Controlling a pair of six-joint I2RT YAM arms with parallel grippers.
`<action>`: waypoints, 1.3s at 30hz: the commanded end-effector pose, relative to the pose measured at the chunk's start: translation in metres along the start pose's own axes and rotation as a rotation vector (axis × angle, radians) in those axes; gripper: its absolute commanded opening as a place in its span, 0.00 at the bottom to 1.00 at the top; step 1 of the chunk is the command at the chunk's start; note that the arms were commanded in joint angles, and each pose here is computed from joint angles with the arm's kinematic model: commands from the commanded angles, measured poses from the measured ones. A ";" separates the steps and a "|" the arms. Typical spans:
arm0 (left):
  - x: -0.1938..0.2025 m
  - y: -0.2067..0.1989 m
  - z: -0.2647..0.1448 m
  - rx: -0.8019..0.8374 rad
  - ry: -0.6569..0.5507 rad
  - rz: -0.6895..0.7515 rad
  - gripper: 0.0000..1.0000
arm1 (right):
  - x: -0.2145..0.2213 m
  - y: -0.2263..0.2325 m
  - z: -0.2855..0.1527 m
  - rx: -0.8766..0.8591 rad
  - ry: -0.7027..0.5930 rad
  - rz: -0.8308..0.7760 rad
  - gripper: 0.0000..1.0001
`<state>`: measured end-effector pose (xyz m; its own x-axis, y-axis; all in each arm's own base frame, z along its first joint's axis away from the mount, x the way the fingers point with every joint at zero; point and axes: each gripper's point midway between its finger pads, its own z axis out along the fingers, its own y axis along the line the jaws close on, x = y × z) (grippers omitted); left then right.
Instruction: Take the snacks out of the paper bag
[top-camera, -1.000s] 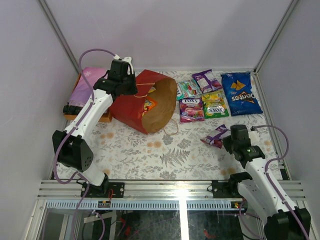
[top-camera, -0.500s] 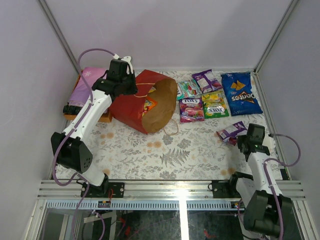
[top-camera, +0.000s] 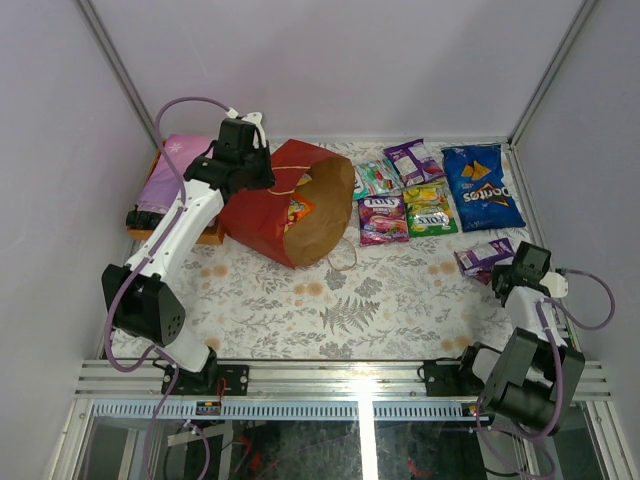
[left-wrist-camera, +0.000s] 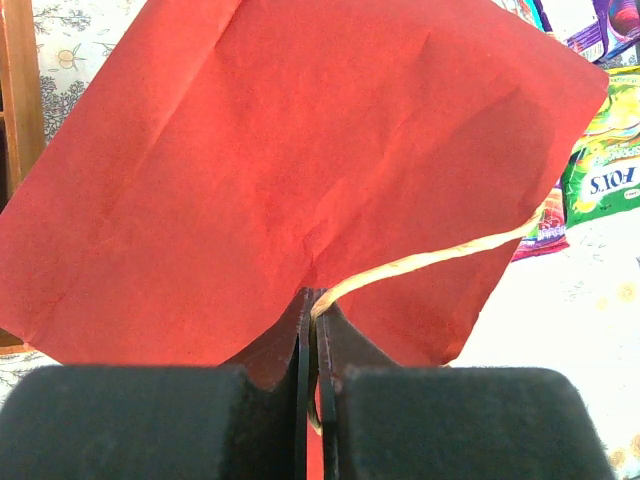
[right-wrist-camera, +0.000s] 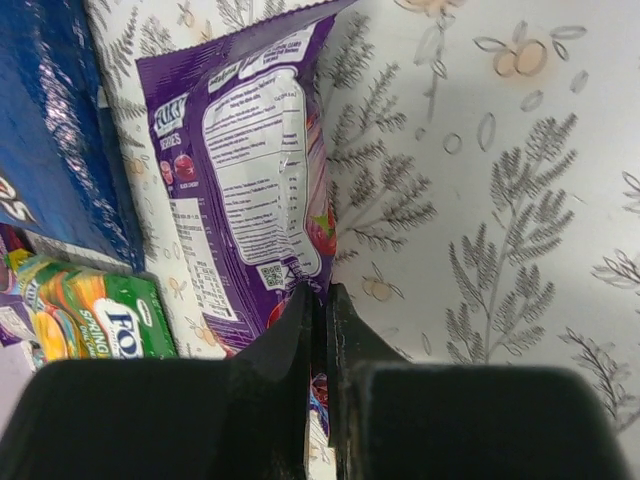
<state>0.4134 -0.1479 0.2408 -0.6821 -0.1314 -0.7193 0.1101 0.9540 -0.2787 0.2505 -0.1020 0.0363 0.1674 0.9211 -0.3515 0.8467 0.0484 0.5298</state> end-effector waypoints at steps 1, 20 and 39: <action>-0.008 0.003 0.000 -0.008 -0.034 0.011 0.00 | -0.024 0.039 0.004 -0.092 -0.064 0.006 0.01; -0.012 0.006 0.002 -0.024 -0.034 0.021 0.00 | -0.034 0.070 -0.040 -0.169 -0.069 -0.018 0.99; -0.010 -0.002 0.001 0.020 -0.020 0.005 0.00 | 0.289 0.246 -0.232 -1.084 0.425 -0.580 0.96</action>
<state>0.4139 -0.1519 0.2341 -0.6986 -0.1228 -0.7049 0.1229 0.9499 -0.2874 0.3739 0.1760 0.1987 -0.3627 0.6978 -0.6177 0.1825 0.7032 0.6872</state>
